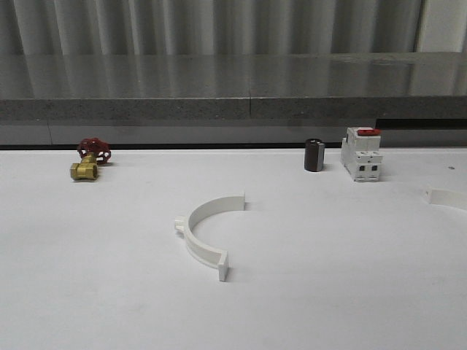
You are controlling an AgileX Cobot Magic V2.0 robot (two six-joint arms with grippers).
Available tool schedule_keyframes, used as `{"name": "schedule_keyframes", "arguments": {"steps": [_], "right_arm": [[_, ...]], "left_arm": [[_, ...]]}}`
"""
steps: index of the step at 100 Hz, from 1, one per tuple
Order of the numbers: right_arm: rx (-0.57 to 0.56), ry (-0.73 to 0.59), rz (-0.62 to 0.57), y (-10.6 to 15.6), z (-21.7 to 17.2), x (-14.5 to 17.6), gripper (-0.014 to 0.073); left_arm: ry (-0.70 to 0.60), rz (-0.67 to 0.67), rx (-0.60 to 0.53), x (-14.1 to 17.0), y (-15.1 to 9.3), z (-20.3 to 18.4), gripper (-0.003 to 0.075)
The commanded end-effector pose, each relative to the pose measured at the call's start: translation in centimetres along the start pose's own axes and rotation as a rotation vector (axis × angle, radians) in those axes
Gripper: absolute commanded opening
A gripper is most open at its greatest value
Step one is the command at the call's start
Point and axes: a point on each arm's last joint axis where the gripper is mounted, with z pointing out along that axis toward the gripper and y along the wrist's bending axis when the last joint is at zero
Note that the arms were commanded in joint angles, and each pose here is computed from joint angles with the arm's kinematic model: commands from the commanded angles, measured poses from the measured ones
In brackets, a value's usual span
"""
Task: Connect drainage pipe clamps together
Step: 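Withdraw the left gripper and lower the right gripper over the other half-clamp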
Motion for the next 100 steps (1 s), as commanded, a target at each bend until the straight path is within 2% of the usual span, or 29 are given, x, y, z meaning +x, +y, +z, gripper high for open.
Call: {"name": "schedule_keyframes", "arguments": {"steps": [1, 17, 34, 47, 58, 63, 68, 75, 77, 87, 94, 100], "right_arm": [[-0.008, -0.044, 0.001, 0.5, -0.2, -3.4, -0.0118], [0.019, 0.153, 0.001, 1.2, 1.5, -7.4, -0.0118], [0.055, 0.41, 0.002, 1.7, 5.8, -11.0, -0.0118], [0.066, 0.489, 0.003, 2.0, 9.5, -12.7, -0.0118], [0.076, 0.555, 0.003, 2.0, 12.4, -12.5, -0.0102], [0.081, 0.59, 0.004, 1.9, 13.5, -12.1, -0.0051], [0.084, 0.624, 0.012, 1.8, 14.3, -11.5, 0.0038], [0.089, 0.669, 0.019, 1.7, 15.3, -10.7, 0.0214], [0.091, 0.683, 0.02, 1.7, 15.6, -10.4, 0.0289], [0.093, 0.682, 0.02, 1.6, 16.8, -9.8, 0.0506], [0.093, 0.673, 0.02, 1.5, 17.5, -9.5, 0.0578], [0.093, 0.673, 0.02, 1.5, 17.9, -9.3, 0.0584]], "left_arm": [[-0.093, -0.009, 0.014, -1.4, -0.3, -0.4, -0.002], [-0.093, -0.009, 0.014, -1.4, -0.3, -0.4, -0.002], [-0.093, -0.009, 0.014, -1.4, -0.3, -0.4, -0.002], [-0.093, -0.009, 0.014, -1.4, -0.3, -0.4, -0.002], [-0.093, -0.009, 0.014, -1.4, -0.3, -0.4, -0.002], [-0.093, -0.009, 0.014, -1.4, -0.3, -0.4, -0.002], [-0.093, -0.009, 0.014, -1.4, -0.3, -0.4, -0.002], [-0.093, -0.009, 0.014, -1.4, -0.3, -0.4, -0.002], [-0.093, -0.009, 0.014, -1.4, -0.3, -0.4, -0.002], [-0.093, -0.009, 0.014, -1.4, -0.3, -0.4, -0.002], [-0.093, -0.009, 0.014, -1.4, -0.3, -0.4, -0.002], [-0.093, -0.009, 0.014, -1.4, -0.3, -0.4, -0.002]]}}
